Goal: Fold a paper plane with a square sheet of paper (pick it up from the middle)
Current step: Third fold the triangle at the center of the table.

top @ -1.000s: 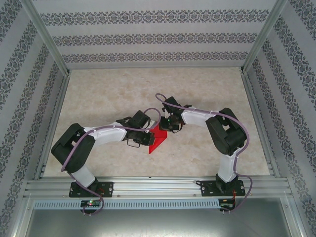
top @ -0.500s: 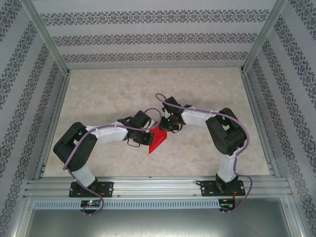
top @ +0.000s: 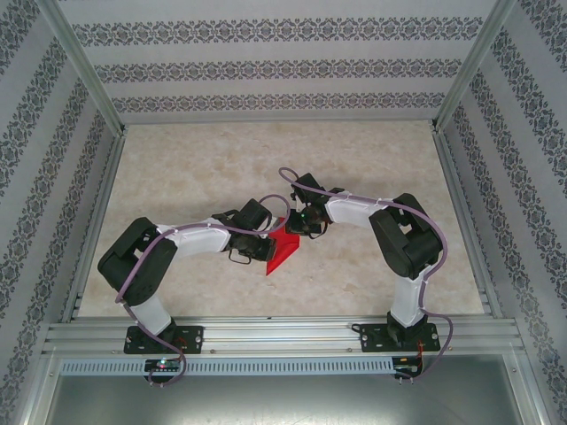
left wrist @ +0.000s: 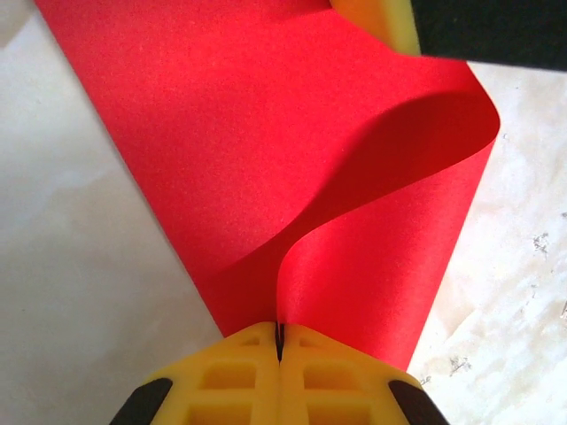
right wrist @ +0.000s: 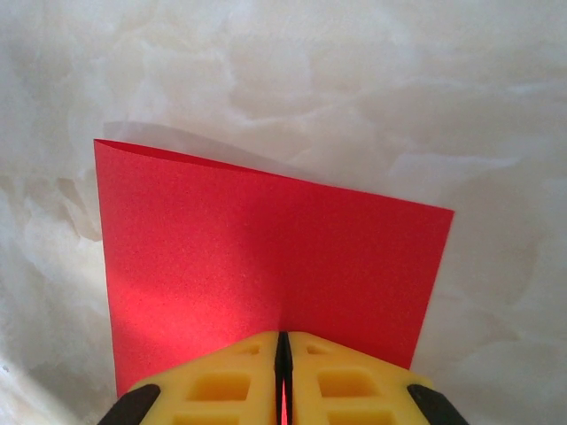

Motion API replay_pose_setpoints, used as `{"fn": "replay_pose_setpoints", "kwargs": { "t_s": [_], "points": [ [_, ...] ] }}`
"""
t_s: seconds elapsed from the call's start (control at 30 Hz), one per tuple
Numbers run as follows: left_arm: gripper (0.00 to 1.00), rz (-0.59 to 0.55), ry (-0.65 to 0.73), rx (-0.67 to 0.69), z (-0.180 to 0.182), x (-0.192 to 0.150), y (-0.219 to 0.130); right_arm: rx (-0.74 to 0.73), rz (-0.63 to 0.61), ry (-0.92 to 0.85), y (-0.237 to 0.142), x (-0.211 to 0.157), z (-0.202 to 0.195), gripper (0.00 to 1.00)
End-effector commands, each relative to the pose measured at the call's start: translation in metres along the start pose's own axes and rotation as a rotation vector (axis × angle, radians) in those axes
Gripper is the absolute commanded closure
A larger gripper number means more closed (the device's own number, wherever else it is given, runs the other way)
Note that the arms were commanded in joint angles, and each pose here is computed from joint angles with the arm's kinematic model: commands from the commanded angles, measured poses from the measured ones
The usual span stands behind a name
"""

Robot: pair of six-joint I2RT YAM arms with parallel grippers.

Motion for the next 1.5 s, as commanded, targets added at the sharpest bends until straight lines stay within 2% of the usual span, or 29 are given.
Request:
{"fn": "replay_pose_setpoints", "kwargs": {
  "t_s": [0.0, 0.47, 1.17, 1.47],
  "points": [
    [0.97, -0.017, 0.0, 0.022, 0.002, 0.005, -0.004, -0.055, 0.034, -0.001, 0.002, -0.01, -0.004, 0.87],
    [0.97, -0.073, 0.013, -0.009, -0.001, 0.006, -0.016, -0.062, 0.038, 0.0, 0.002, -0.011, -0.005, 0.87],
    [0.97, -0.03, -0.024, 0.057, 0.011, 0.002, 0.001, -0.062, 0.038, 0.003, 0.002, -0.011, -0.005, 0.87],
    [0.97, -0.03, -0.029, 0.031, 0.01, 0.0, 0.002, -0.063, 0.038, 0.002, 0.002, -0.011, -0.005, 0.87]
  ]
}}
Point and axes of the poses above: each hand's point on the last joint's axis, 136 mm out from that joint toward the fingers, its own y axis out along the fingers, its own z axis along the line the jaws close on, x = y × z, the point moved 7 cm from there along -y, back along the fingers, and after that the axes turned 14 degrees about -y, right-handed, at the moved point
